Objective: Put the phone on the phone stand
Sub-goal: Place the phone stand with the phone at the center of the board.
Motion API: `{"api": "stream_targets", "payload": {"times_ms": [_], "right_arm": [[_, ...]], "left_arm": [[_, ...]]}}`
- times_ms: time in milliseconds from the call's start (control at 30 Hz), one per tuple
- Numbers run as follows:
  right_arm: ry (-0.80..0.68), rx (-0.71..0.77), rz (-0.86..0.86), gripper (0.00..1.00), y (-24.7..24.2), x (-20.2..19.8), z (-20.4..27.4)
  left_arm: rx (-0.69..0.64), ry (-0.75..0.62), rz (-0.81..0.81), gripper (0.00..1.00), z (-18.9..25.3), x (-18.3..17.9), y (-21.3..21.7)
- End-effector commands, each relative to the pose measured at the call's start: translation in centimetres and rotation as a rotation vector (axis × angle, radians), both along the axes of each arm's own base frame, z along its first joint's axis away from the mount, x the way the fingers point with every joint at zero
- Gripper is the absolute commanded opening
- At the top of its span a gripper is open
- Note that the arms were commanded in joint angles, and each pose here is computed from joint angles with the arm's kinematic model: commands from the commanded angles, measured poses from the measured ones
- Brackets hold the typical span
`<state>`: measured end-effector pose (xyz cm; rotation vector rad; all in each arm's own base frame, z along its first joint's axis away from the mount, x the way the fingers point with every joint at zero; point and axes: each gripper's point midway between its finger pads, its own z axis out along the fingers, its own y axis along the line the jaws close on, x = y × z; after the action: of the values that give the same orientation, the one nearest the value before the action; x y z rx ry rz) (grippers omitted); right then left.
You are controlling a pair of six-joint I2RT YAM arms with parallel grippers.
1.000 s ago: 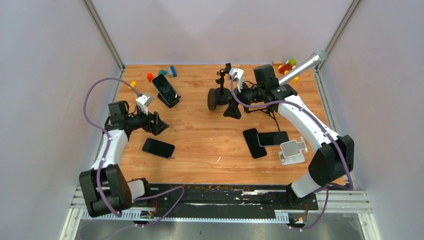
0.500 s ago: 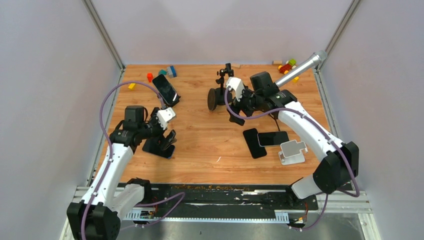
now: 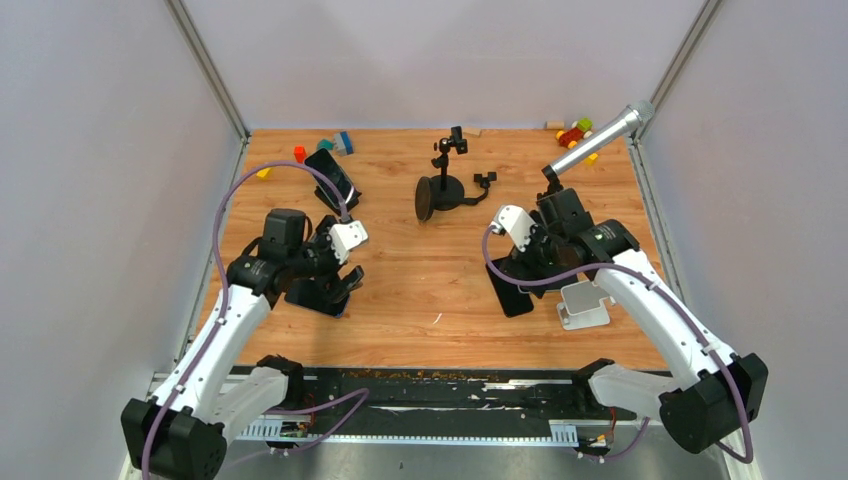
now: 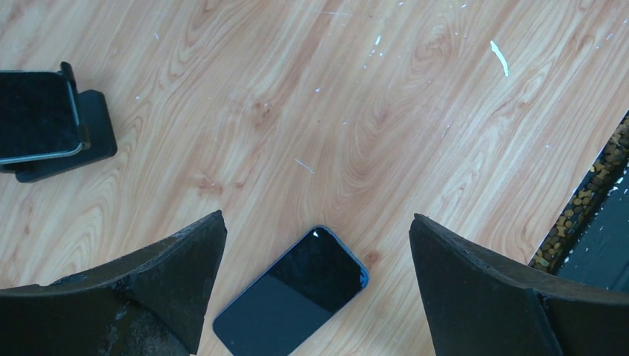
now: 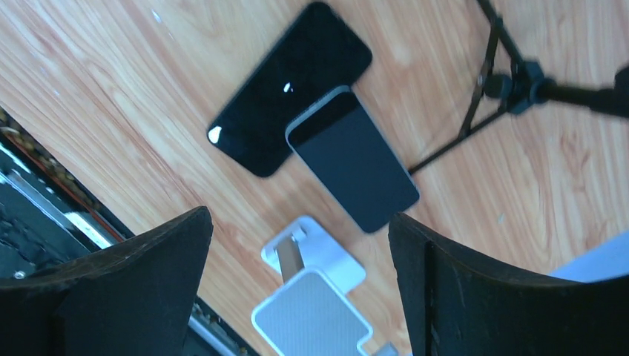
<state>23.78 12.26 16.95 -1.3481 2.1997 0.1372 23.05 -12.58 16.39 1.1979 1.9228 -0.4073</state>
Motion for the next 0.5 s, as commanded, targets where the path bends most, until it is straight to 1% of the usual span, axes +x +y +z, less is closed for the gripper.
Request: {"api": "stream_targets", "payload": {"times_ms": [0,100,200,300,433,467], "right_arm": [[0.008,-0.133,-0.064,0.90,-4.6,-1.3,-0.3],[0.034,-0.153,-0.075,0.91,-5.9,-2.2,-0.3],[0.041,-0.163,-0.079,0.91,-6.4,-2.7,-0.2],[0.028,-0.162,-0.083,0.90,-6.4,-2.4,0.3],[-0.046,-0.055,-0.087,0.90,-4.3,-0.3,1.8],[-0.069,-0.027,-0.088,0.90,-3.7,0.3,2.3]], "left_arm": [[-0.008,-0.025,0.009,1.00,0.6,1.1,-1.0],[-0.002,-0.025,0.011,1.00,-0.1,1.3,-1.5],[0.035,-0.034,0.031,1.00,-0.7,1.9,-1.5],[0.074,-0.047,0.085,1.00,-0.9,3.0,-0.8],[0.069,-0.062,0.118,1.00,-0.6,4.5,-1.1],[0.056,-0.076,0.121,1.00,0.1,5.1,-1.5]]}}
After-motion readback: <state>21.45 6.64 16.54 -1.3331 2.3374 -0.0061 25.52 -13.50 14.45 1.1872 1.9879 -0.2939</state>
